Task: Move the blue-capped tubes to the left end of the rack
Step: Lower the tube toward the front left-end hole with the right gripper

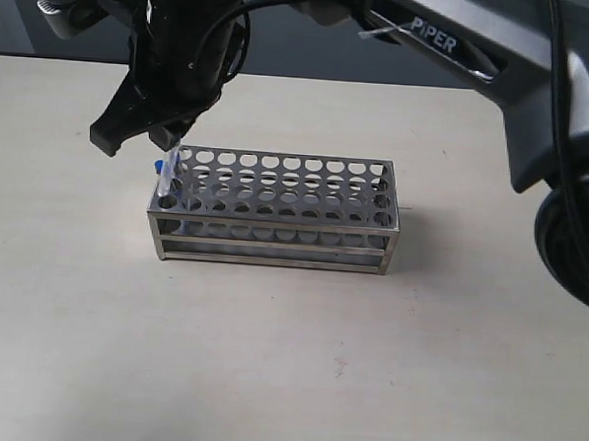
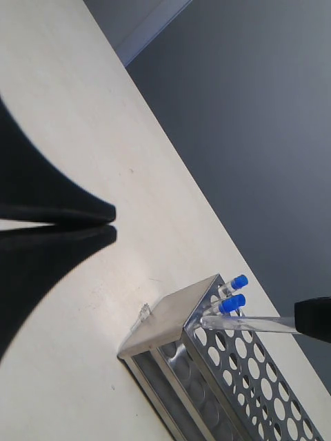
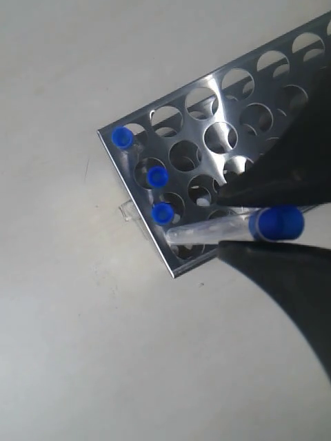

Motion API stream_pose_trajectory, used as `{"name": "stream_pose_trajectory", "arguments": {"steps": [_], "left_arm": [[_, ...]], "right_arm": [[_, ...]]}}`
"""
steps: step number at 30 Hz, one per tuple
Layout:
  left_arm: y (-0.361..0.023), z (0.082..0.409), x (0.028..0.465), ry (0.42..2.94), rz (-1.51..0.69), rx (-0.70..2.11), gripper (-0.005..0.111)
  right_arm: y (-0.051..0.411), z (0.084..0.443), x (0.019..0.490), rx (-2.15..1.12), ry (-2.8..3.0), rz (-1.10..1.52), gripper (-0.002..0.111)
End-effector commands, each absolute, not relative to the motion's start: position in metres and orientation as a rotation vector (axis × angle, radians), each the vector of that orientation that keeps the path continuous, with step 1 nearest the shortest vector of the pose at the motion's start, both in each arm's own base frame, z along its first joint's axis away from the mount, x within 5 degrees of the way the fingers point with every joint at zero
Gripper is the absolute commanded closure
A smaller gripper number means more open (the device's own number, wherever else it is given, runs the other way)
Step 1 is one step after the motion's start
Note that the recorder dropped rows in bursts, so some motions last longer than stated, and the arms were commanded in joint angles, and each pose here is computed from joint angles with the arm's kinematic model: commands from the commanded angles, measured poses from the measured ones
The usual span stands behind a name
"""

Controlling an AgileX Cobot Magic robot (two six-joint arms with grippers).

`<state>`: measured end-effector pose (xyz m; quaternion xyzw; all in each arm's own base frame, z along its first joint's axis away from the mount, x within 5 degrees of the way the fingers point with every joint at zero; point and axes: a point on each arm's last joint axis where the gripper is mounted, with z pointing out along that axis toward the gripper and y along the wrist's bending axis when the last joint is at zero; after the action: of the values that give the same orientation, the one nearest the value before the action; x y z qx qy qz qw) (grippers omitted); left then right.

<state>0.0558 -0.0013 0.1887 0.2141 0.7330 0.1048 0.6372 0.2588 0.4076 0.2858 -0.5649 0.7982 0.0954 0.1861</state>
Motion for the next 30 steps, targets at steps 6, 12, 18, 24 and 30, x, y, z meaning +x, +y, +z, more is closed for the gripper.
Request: {"name": "stream_pose_trajectory", "arguments": {"steps": [6, 12, 18, 24, 30], "left_arm": [[-0.002, 0.191, 0.056, 1.664, 0.231, 0.489, 0.106], [-0.002, 0.191, 0.056, 1.664, 0.231, 0.489, 0.106], [-0.002, 0.191, 0.056, 1.664, 0.231, 0.489, 0.106], [-0.002, 0.191, 0.056, 1.665, 0.232, 0.489, 0.106], [-0.002, 0.191, 0.056, 1.668, 0.231, 0.488, 0.106]], "right_arm": [[0.411, 0.277, 0.261, -1.604, 2.251, 0.255, 0.109], [0.411, 0.272, 0.262, -1.611, 2.261, 0.246, 0.109], [0.411, 0.273, 0.261, -1.610, 2.260, 0.254, 0.109], [0.410, 0.285, 0.256, -1.592, 2.258, 0.321, 0.109], [0.409, 0.289, 0.256, -1.580, 2.256, 0.318, 0.109]]}}
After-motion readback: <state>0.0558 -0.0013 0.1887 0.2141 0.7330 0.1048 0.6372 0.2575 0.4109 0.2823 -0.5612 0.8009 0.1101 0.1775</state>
